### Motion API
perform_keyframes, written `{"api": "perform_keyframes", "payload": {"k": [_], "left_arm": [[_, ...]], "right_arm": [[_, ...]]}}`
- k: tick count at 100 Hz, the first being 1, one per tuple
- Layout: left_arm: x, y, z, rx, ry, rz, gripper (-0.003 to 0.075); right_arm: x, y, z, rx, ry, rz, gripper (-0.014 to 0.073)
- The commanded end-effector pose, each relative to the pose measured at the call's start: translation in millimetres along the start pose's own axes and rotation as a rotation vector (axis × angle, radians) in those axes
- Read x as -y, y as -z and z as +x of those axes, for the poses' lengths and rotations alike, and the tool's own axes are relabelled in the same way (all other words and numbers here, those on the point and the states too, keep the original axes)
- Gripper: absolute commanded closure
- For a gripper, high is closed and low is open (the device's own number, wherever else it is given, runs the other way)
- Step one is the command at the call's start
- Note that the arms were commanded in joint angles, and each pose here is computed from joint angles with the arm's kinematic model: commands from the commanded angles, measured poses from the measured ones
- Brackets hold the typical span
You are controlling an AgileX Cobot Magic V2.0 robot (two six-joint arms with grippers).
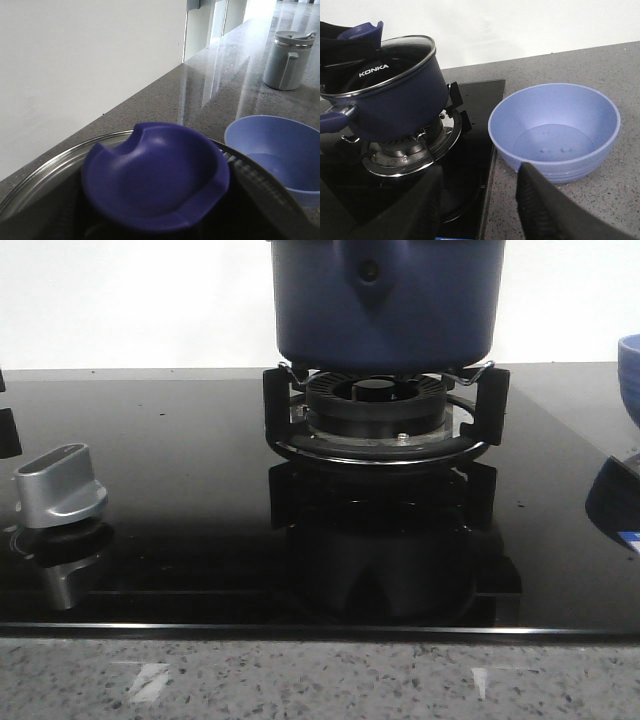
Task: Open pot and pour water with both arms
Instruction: 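Lift the glass lid off the saucepan with the left gripper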
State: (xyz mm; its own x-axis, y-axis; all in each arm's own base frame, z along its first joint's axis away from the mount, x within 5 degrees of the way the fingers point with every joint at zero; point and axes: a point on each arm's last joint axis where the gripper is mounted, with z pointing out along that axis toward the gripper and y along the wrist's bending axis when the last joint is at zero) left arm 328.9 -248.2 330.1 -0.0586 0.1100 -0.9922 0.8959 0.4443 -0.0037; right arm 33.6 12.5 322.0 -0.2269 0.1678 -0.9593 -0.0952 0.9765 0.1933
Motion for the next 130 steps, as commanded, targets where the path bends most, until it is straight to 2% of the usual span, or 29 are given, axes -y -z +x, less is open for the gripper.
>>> {"api": "perform_keyframes", "payload": {"k": [1, 10, 53, 89, 130], "left_arm": [[15, 9, -35, 0.129, 0.015, 0.054, 0.0293], [15, 9, -35, 0.129, 0.015, 0.054, 0.0307], [15, 9, -35, 0.129, 0.015, 0.054, 0.0463], [18, 11, -39, 0.148, 0.008, 0.085, 0.0482], [19, 15, -63, 0.208, -0.012, 0.09, 0.0482]], "right_arm": [[-1, 0, -12, 0.064, -0.001, -0.001, 0.0286], [-1, 0, -12, 0.063, -0.001, -0.001, 0.0286], [-2, 0, -12, 0.063, -0.003, -0.002, 0.0286], [-2, 0, -12, 0.061, -0.003, -0.003, 0.0286], [-2, 0, -12, 0.061, -0.003, -0.003, 0.0286]]}}
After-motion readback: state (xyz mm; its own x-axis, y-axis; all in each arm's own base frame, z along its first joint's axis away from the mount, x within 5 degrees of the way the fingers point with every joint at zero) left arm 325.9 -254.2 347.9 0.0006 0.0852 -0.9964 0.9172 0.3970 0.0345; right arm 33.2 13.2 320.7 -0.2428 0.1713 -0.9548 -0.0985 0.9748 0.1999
